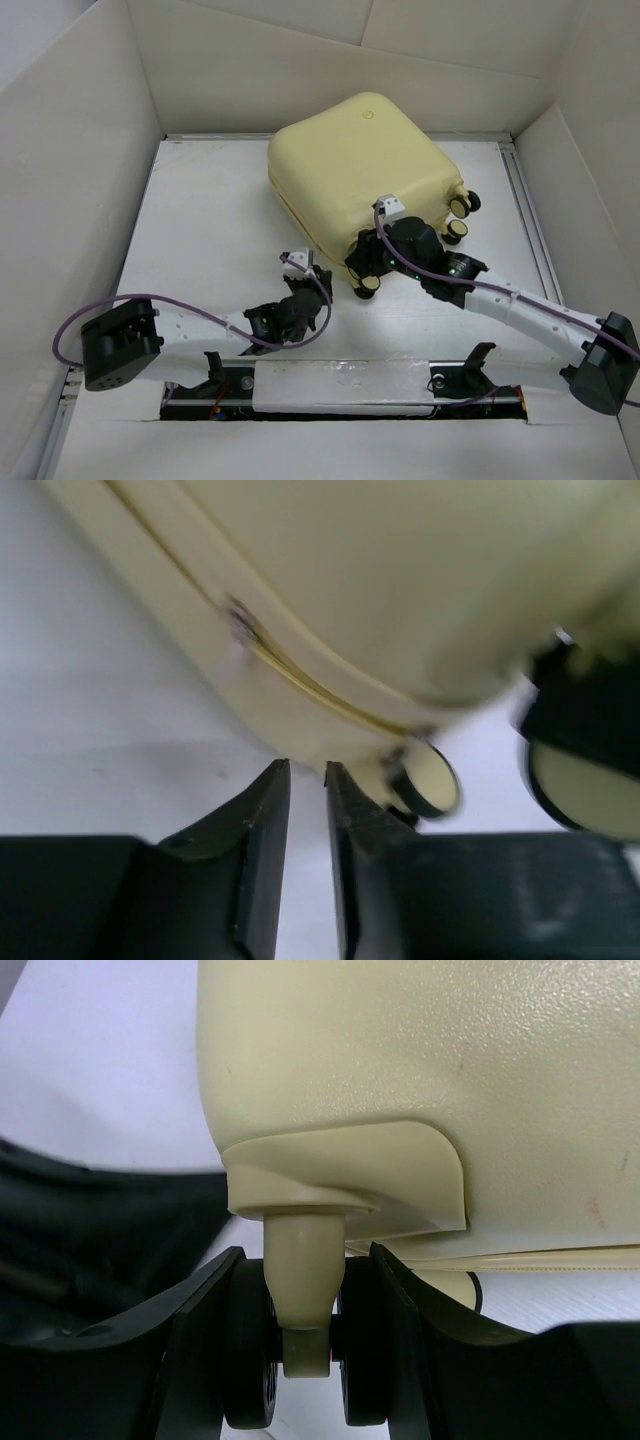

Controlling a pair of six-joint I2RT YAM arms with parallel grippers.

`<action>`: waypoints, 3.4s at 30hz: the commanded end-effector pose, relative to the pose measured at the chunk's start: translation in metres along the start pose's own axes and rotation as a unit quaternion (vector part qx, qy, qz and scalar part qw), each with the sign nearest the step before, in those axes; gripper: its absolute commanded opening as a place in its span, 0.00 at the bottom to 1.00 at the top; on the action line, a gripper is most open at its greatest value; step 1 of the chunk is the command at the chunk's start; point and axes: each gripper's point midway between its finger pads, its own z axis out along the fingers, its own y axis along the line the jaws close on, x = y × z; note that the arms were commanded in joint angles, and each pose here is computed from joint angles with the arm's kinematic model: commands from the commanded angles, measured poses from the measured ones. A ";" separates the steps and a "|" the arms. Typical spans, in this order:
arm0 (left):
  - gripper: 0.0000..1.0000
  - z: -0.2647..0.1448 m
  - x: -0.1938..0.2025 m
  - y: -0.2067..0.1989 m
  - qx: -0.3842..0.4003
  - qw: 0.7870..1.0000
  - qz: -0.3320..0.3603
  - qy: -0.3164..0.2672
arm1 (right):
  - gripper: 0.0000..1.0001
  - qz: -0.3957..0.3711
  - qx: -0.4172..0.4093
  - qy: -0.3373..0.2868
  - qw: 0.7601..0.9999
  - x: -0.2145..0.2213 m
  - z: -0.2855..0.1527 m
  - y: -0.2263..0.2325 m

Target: Pack the luggage

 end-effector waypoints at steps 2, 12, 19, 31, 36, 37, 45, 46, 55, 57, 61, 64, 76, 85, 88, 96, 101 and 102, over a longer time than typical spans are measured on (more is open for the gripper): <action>0.29 -0.017 0.019 -0.043 0.082 0.996 -0.012 0.043 | 0.03 0.004 -0.099 -0.077 0.992 -0.060 -0.010 0.057; 0.49 0.011 0.034 -0.059 0.051 0.998 0.038 0.030 | 0.04 0.007 -0.136 -0.087 0.987 -0.074 -0.022 0.082; 0.47 0.011 0.034 -0.060 0.051 0.998 0.015 0.016 | 0.01 0.001 -0.145 -0.075 0.987 -0.062 -0.011 0.092; 0.43 0.012 0.020 -0.084 0.041 0.999 0.026 -0.019 | 0.00 -0.003 -0.169 -0.070 0.983 -0.049 -0.010 0.111; 0.45 -0.016 0.020 -0.093 0.051 0.998 0.034 -0.032 | 0.00 -0.001 -0.151 -0.075 0.986 -0.049 -0.007 0.104; 0.47 -0.017 0.018 -0.090 0.048 0.998 0.032 -0.035 | 0.00 0.000 -0.146 -0.078 0.986 -0.050 -0.006 0.102; 0.56 -0.021 0.022 -0.073 0.018 0.999 0.031 -0.033 | 0.00 -0.002 -0.162 -0.075 0.984 -0.055 -0.009 0.111; 0.56 -0.016 0.020 -0.072 0.008 0.999 0.040 -0.036 | 0.00 -0.002 -0.167 -0.072 0.983 -0.054 -0.010 0.113; 0.51 0.024 0.027 -0.047 -0.066 0.994 0.079 -0.048 | 0.00 0.003 -0.188 -0.096 0.978 -0.067 -0.033 0.118; 0.43 0.034 0.026 -0.040 -0.080 0.993 0.074 -0.047 | 0.00 0.002 -0.192 -0.093 0.977 -0.064 -0.036 0.118; 0.41 0.035 0.022 -0.034 -0.090 0.992 0.070 -0.052 | 0.00 0.004 -0.182 -0.098 0.978 -0.059 -0.039 0.110; 0.19 0.038 0.011 -0.030 -0.106 0.989 0.077 -0.068 | 0.00 0.008 -0.178 -0.089 0.980 -0.051 -0.036 0.107; 0.00 0.036 0.015 0.034 -0.161 0.980 0.095 -0.065 | 0.00 0.013 -0.133 -0.096 0.986 -0.046 -0.042 0.085; 0.00 0.025 0.017 0.048 -0.155 0.986 0.032 -0.053 | 0.00 0.017 -0.103 -0.093 0.990 -0.041 -0.041 0.068; 0.00 0.010 0.020 0.033 -0.114 0.993 0.009 -0.042 | 0.00 0.017 -0.100 -0.089 0.991 -0.039 -0.037 0.067; 0.33 -0.027 -0.011 -0.007 0.024 0.996 -0.088 0.020 | 0.04 0.021 -0.023 -0.121 0.992 -0.042 -0.057 0.031; 0.45 -0.046 -0.027 -0.033 0.097 0.986 -0.105 0.081 | 0.39 0.010 0.072 -0.134 0.988 -0.044 -0.081 -0.019; 0.48 -0.048 -0.027 -0.037 0.104 0.985 -0.104 0.089 | 0.58 0.009 0.065 -0.127 0.990 -0.042 -0.082 -0.016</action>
